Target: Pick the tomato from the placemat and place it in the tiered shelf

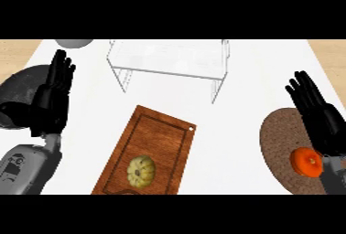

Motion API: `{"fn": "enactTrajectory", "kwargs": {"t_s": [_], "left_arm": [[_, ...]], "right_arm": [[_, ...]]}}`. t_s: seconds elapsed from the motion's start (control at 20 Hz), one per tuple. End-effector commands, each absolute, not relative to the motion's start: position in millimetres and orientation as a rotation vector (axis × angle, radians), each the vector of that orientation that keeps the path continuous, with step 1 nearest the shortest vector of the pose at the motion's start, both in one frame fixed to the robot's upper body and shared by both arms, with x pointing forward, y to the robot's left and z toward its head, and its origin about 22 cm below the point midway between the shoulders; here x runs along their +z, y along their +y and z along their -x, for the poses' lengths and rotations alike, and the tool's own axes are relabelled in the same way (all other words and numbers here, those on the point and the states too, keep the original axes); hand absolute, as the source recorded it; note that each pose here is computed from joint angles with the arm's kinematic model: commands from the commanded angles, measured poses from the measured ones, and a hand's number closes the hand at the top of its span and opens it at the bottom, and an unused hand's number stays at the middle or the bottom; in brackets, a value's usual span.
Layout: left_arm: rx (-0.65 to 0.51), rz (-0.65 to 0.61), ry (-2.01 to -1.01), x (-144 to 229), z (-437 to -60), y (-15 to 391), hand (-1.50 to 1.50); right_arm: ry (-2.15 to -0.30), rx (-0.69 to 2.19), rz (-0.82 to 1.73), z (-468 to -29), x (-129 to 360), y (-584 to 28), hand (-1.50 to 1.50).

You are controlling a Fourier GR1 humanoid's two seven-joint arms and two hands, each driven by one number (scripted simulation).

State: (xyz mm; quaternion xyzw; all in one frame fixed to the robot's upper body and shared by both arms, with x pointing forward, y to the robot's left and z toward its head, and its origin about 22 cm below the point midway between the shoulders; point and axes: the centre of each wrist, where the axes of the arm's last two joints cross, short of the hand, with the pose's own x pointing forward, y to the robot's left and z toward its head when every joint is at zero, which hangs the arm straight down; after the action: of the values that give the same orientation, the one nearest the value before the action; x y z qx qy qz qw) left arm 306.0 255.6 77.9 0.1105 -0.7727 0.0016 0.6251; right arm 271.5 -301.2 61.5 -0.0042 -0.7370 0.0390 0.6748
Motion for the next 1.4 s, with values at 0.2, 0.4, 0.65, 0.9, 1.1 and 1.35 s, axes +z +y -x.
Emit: {"fn": "enactTrajectory", "kwargs": {"t_s": [0.2,0.4,0.65,0.9,1.1,1.35], "left_arm": [[-0.102,-0.315,-1.455,14,-268,288,0.00],[-0.137,-0.224,-1.325,-17,-242,277,0.00],[-0.255,-0.126,-1.307,-28,-232,271,0.00],[-0.280,-0.122,-1.327,-27,-245,290,0.00],[-0.264,-0.121,-1.313,-37,-235,269,0.00],[-0.289,-0.109,-1.324,-34,-239,264,0.00]], "right_arm": [[-1.472,-0.271,0.860,-212,55,-434,-1.50],[-1.121,-0.591,1.205,-150,11,-482,1.50],[-1.418,-0.719,1.113,-123,-27,-455,-1.50],[-1.501,-0.468,1.046,-112,-11,-454,-1.50],[-1.381,-0.343,0.934,-126,33,-424,-1.50],[-1.030,-0.101,1.126,-113,45,-444,-1.50]]}}
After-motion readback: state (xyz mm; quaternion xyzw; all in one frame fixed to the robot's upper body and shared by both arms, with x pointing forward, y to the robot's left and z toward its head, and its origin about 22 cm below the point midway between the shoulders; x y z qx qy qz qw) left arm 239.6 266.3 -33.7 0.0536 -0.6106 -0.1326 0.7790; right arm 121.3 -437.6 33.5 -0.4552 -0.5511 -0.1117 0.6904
